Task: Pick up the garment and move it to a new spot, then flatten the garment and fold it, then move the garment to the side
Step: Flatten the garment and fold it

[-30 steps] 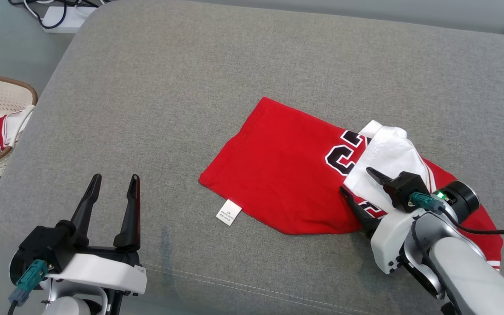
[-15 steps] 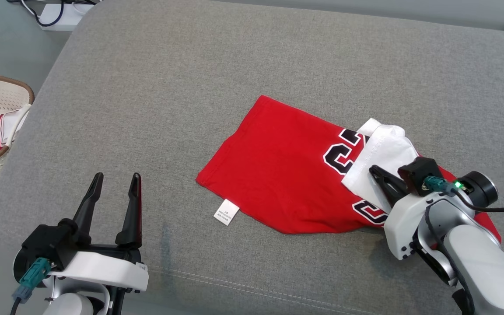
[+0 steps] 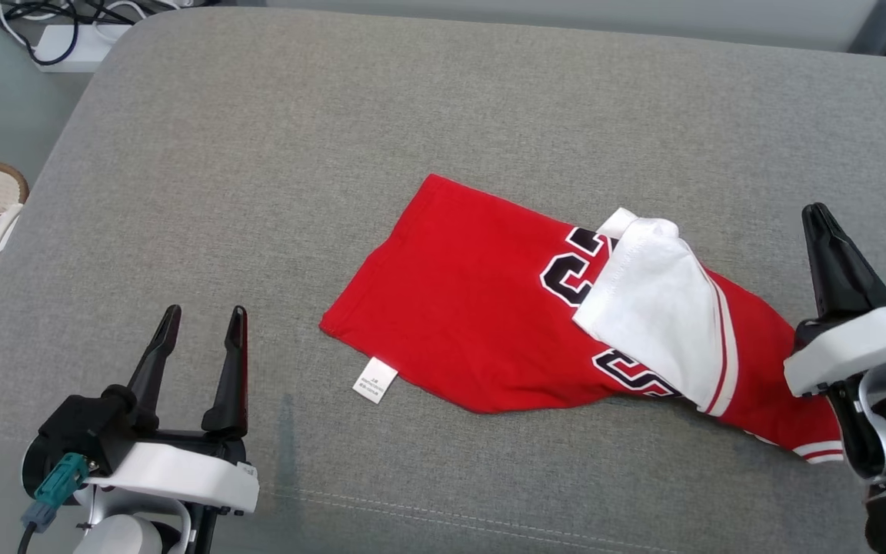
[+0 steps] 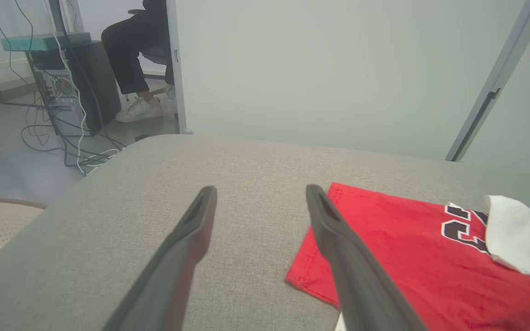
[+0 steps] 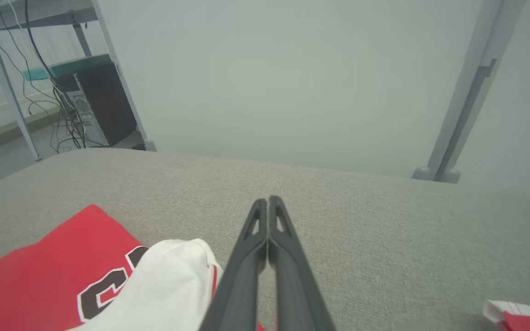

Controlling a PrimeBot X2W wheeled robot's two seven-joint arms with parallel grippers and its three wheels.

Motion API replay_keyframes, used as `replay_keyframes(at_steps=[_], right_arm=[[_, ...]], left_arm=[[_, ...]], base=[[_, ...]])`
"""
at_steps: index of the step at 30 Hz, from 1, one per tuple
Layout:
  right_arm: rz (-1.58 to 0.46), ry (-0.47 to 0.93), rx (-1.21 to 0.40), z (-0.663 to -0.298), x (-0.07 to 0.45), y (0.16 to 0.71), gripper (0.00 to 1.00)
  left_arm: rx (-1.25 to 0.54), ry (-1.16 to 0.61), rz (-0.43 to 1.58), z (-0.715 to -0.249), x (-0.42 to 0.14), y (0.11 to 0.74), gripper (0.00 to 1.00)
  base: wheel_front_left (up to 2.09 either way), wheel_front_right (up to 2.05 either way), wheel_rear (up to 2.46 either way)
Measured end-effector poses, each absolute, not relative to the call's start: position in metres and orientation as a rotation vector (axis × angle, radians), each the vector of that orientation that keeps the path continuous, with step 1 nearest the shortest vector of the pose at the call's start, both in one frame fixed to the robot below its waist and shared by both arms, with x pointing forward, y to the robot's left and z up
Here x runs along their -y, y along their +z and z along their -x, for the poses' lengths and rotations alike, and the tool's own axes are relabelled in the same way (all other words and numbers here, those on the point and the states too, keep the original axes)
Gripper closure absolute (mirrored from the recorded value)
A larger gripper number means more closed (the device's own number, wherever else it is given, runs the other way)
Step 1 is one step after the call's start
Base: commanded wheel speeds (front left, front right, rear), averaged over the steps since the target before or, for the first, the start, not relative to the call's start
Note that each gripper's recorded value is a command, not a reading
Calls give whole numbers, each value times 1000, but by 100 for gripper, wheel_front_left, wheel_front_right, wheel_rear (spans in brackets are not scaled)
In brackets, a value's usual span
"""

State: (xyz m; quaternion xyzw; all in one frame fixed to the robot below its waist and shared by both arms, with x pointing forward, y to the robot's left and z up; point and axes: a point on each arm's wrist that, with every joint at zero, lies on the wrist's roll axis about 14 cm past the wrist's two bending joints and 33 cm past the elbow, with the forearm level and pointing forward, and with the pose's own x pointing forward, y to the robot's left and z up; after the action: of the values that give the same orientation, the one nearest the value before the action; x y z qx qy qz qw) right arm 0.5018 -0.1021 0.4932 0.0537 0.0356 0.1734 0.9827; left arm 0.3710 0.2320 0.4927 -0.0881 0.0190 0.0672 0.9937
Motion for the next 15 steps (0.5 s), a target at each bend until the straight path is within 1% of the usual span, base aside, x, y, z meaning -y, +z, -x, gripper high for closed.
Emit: replay_keyframes(at_steps=[1, 2, 5, 7, 9, 10, 12, 15], right_arm=[[-135, 335, -50, -498, 104, 497, 37], [-155, 325, -29, -495, 106, 501, 0], [-176, 299, 22, -484, 114, 511, 0], [-183, 280, 29, -474, 119, 512, 0], [-191, 266, 25, -469, 122, 511, 0], [-187, 249, 14, -456, 127, 508, 0], [-181, 241, 2, -450, 130, 506, 0], [-156, 219, -40, -432, 139, 499, 0]], left_arm=[[-38, 128, 175, -372, -231, 493, 0], [-38, 119, 175, -374, -229, 493, 0], [-42, 94, 173, -379, -222, 493, 0], [-46, 74, 171, -382, -218, 494, 0], [-49, 63, 168, -383, -216, 494, 0], [-49, 43, 161, -386, -212, 496, 0], [-51, 33, 160, -388, -209, 496, 0], [-50, 5, 160, -392, -202, 498, 0]], base=[[0, 0, 0], [0, 0, 0], [0, 0, 0], [0, 0, 0], [0, 0, 0], [0, 0, 0], [0, 0, 0], [0, 0, 0]])
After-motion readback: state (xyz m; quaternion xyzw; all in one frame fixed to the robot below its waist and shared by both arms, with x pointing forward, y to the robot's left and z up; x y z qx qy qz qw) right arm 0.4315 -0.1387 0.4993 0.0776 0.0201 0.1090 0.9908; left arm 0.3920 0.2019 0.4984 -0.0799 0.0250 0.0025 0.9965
